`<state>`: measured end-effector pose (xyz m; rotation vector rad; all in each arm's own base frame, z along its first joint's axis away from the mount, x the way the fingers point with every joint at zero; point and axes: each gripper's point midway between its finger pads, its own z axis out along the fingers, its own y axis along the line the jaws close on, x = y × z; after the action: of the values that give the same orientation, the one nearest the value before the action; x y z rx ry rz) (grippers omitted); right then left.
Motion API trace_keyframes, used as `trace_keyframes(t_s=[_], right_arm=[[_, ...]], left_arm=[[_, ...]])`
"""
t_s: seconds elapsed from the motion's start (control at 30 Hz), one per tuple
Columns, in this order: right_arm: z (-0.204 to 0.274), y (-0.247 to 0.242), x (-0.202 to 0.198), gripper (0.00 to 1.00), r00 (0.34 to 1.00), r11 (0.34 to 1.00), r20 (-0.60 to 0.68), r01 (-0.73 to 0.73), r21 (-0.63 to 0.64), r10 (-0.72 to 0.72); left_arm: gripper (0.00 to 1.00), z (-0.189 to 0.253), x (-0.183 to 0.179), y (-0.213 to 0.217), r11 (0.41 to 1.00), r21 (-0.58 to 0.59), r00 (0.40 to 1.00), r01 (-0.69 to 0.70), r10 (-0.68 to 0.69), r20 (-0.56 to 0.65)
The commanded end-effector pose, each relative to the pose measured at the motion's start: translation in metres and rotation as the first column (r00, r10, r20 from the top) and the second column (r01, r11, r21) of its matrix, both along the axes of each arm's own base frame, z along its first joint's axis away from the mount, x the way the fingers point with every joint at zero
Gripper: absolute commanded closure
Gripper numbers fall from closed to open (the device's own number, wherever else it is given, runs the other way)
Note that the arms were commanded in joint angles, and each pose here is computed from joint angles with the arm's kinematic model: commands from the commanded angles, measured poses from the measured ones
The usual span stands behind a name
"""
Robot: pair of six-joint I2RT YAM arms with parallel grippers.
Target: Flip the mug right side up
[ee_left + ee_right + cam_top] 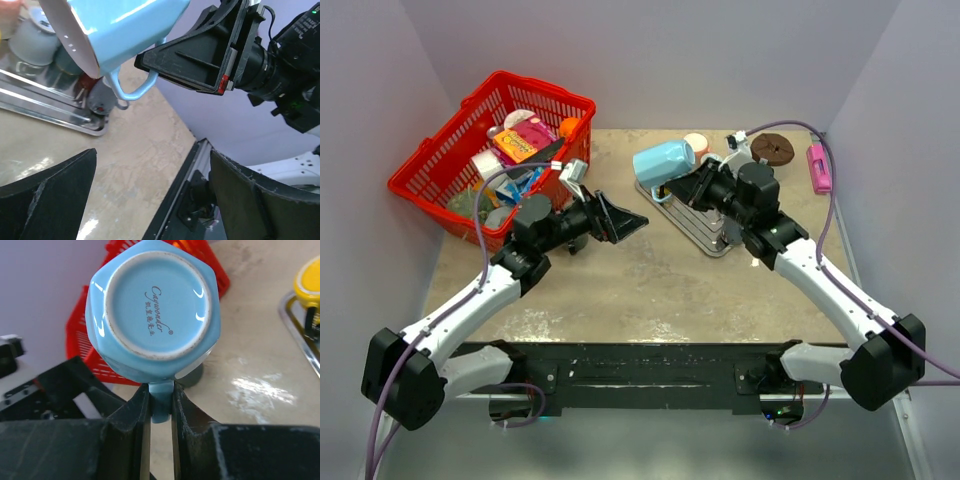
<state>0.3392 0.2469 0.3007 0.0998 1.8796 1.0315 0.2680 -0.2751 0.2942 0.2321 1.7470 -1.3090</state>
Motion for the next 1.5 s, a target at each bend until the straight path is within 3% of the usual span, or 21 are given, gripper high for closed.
trace_keyframes(t_s=[0.0,0.17,0.47,0.77,0.97,1.17,1.23,1.33,1.43,1.47], right_arm=[[0.105,0.014,-0.034,1.00,0.955,0.944,0.277,-0.188,0.273,0.110],[0.128,0.018,-0.051,1.00,0.933,0.885,0.327,-0.276,0.374,0.153],[0.140,0.028,-0.074,1.00,0.892,0.810,0.387,-0.397,0.432,0.231],[0.133,0.037,-0.086,1.00,0.875,0.789,0.400,-0.441,0.428,0.272],[0.125,0.041,-0.091,1.00,0.872,0.774,0.395,-0.456,0.439,0.289],[0.119,0.042,-0.091,1.00,0.876,0.776,0.385,-0.452,0.441,0.291],[0.118,0.043,-0.091,1.00,0.875,0.774,0.383,-0.455,0.441,0.296],[0.115,0.044,-0.090,1.00,0.878,0.775,0.375,-0.452,0.442,0.298],[0.112,0.045,-0.088,1.00,0.883,0.781,0.362,-0.445,0.439,0.299],[0.108,0.046,-0.086,1.00,0.887,0.786,0.351,-0.438,0.435,0.300]], left_arm=[[0.01,0.055,-0.020,-0.010,0.962,-0.241,0.988,0.129,-0.105,0.111],[0.02,0.075,-0.022,-0.009,0.942,-0.307,0.986,0.137,-0.100,0.135],[0.08,0.089,-0.016,-0.005,0.916,-0.385,0.988,0.113,-0.064,0.139],[0.19,0.090,-0.009,-0.009,0.902,-0.416,0.990,0.114,-0.069,0.123],[0.33,0.089,-0.004,-0.009,0.909,-0.406,0.992,0.095,-0.051,0.118],[0.58,0.087,-0.004,-0.010,0.910,-0.404,0.992,0.095,-0.050,0.119],[0.61,0.086,-0.004,-0.010,0.911,-0.402,0.992,0.094,-0.049,0.119],[0.77,0.085,-0.003,-0.011,0.913,-0.397,0.991,0.094,-0.049,0.121],[1.00,0.084,-0.001,-0.012,0.917,-0.389,0.992,0.092,-0.049,0.119],[1.00,0.083,0.000,-0.012,0.920,-0.382,0.993,0.088,-0.048,0.112]])
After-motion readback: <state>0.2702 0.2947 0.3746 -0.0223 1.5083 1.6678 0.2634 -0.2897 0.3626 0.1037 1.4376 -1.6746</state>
